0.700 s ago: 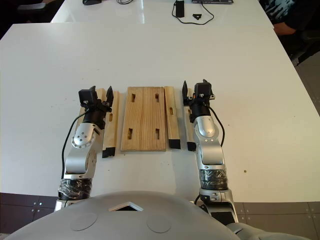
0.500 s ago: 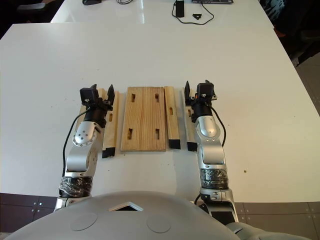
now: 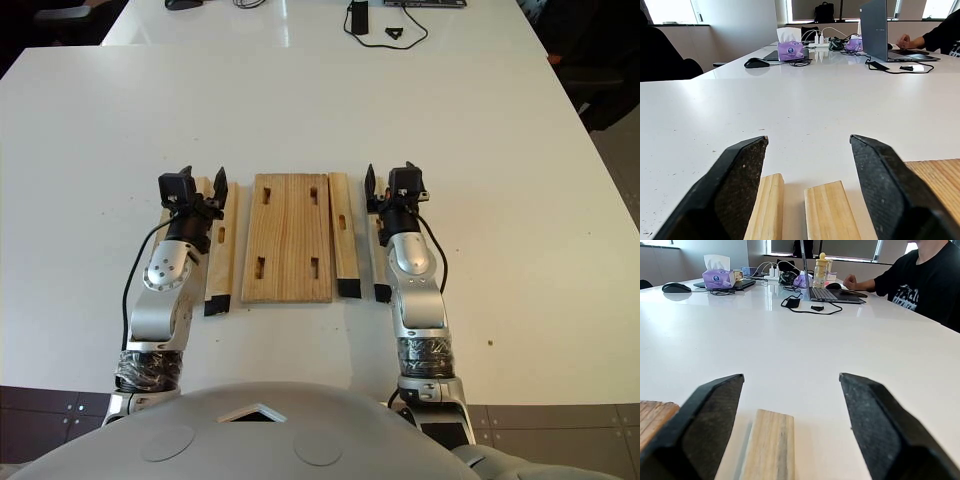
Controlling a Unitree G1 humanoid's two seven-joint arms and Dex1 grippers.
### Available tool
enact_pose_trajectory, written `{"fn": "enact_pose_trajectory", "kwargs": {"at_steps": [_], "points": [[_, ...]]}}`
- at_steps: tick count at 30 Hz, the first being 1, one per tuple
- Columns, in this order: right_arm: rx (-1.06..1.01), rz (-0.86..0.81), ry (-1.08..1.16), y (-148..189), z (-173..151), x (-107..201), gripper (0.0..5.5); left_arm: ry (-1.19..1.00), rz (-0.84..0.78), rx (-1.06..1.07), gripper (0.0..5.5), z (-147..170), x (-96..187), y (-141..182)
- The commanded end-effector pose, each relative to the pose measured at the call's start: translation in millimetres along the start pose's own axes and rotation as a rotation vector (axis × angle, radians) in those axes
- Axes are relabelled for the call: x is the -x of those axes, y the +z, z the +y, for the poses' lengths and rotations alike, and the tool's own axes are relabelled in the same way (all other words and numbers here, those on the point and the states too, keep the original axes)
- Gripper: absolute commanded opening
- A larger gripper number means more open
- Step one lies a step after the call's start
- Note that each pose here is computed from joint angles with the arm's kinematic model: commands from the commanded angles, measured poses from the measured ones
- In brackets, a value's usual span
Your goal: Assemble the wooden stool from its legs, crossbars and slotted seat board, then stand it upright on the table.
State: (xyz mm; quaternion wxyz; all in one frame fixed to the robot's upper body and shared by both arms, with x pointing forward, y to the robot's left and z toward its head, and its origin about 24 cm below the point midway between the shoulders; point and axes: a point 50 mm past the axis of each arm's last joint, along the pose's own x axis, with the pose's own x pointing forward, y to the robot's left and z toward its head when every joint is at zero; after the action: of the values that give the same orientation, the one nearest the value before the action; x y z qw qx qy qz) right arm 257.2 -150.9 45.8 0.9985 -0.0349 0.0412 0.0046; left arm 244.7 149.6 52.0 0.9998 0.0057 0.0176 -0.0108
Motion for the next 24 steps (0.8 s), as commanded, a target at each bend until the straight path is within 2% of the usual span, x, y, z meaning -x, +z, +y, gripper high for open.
{"fn": "enact_pose_trajectory", "kwargs": {"at_steps": [1,21,24], "points": [[-0.001,0.014,0.002,-0.4,1.6,-1.6,3.53,-0.005,0.004,-0.013,3.05,-0.4,-2.2,1.4],[-0.028,0.040,-0.042,-8.3,8.4,3.9,3.53,-0.002,0.067,0.007,3.05,5.4,-3.9,5.1],[-0.044,0.043,-0.070,-10.3,10.2,7.2,3.53,-0.028,0.113,0.013,3.05,10.6,4.1,12.2]]}}
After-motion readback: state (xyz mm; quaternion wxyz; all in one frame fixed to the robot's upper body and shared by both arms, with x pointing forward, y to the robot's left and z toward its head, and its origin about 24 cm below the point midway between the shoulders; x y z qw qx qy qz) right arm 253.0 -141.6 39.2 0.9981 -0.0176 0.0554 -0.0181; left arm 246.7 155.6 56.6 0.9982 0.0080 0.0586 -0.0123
